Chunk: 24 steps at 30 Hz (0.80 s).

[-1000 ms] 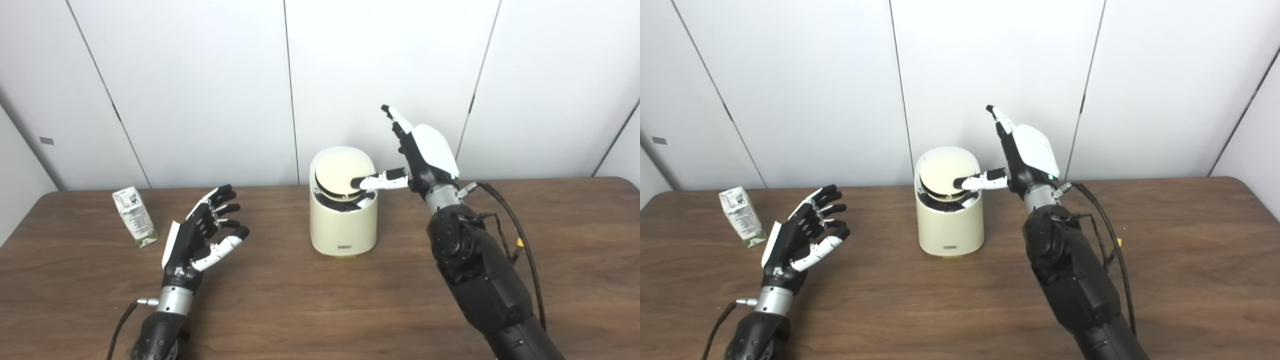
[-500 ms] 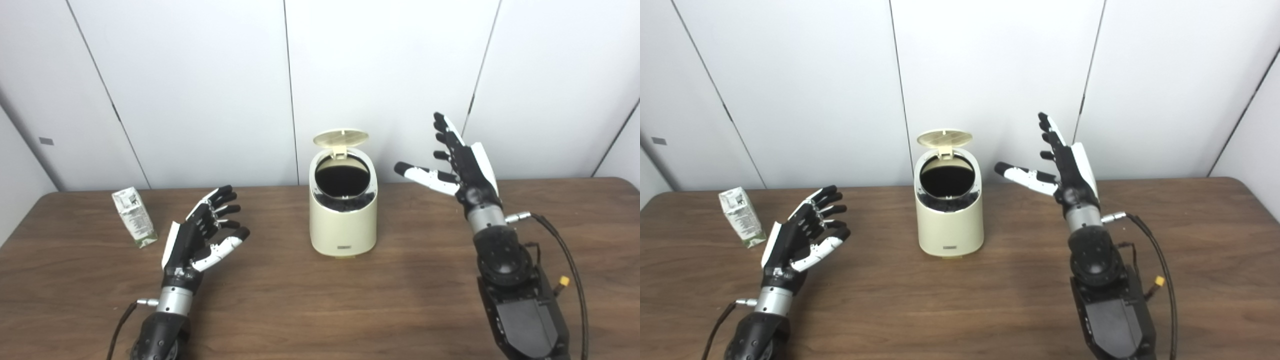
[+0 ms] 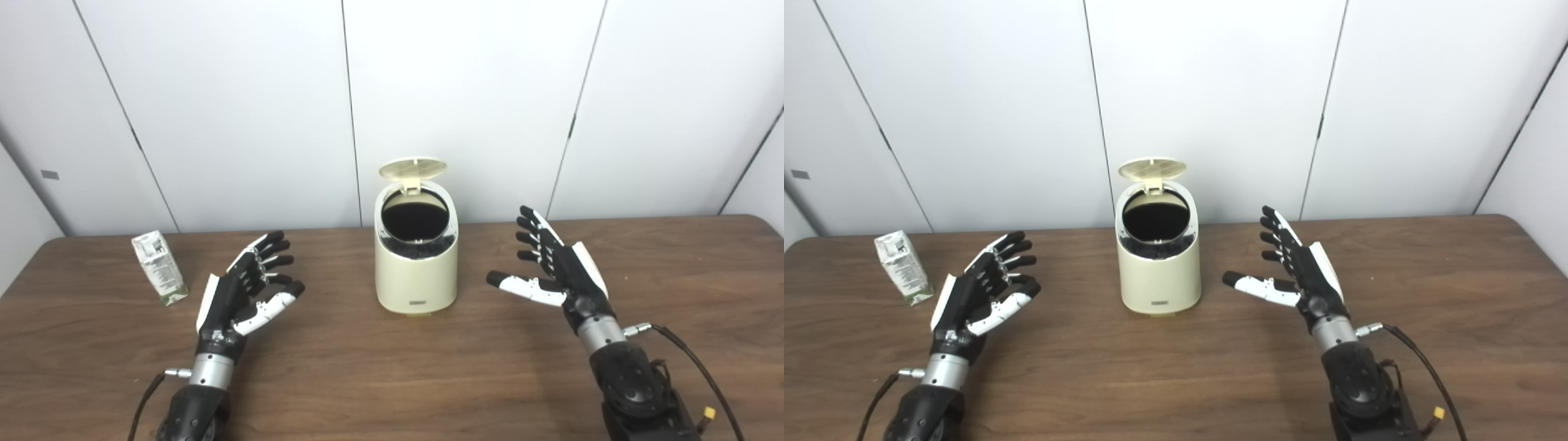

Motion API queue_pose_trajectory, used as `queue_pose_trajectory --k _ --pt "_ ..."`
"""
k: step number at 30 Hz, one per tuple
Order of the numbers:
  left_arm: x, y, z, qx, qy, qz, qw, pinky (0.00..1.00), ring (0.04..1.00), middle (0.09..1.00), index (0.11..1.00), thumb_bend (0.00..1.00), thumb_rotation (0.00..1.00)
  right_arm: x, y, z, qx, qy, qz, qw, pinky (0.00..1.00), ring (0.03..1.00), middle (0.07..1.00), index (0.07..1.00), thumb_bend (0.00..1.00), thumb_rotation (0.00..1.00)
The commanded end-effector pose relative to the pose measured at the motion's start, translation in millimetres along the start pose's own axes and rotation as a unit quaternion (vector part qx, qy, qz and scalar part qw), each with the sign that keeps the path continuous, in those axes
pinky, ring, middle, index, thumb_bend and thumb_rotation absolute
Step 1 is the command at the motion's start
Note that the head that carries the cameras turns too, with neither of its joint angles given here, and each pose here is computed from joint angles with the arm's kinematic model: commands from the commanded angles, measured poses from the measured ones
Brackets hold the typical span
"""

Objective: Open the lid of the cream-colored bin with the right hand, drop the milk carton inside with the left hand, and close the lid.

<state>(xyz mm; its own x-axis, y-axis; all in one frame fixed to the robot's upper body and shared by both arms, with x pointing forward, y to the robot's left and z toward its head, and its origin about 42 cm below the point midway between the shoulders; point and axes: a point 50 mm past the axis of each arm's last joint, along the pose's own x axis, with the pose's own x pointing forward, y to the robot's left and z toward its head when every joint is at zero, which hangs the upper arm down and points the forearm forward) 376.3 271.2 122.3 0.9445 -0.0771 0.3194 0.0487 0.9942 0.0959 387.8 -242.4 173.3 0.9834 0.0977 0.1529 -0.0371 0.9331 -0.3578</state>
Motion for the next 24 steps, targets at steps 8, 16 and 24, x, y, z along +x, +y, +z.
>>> queue_pose_trajectory --k 8,16,24 --pt "-21 -15 -17 -0.017 0.034 0.003 0.999 0.58 0.749 0.811 0.843 0.77 0.25 -5 -5 -3 0.006 -0.040 -0.003 0.999 0.81 0.887 0.927 0.955 0.84 0.38" --pt "-26 -39 -17 -0.023 0.028 -0.014 0.999 0.61 0.771 0.826 0.866 0.76 0.23 -14 -16 -9 0.022 -0.038 -0.001 0.999 0.88 0.941 0.961 0.990 0.75 0.23" --pt "-27 -22 8 0.069 -0.012 -0.006 0.997 0.61 0.763 0.860 0.888 0.80 0.22 -17 -18 10 0.016 -0.029 0.005 0.999 0.81 0.903 0.945 0.969 0.73 0.23"
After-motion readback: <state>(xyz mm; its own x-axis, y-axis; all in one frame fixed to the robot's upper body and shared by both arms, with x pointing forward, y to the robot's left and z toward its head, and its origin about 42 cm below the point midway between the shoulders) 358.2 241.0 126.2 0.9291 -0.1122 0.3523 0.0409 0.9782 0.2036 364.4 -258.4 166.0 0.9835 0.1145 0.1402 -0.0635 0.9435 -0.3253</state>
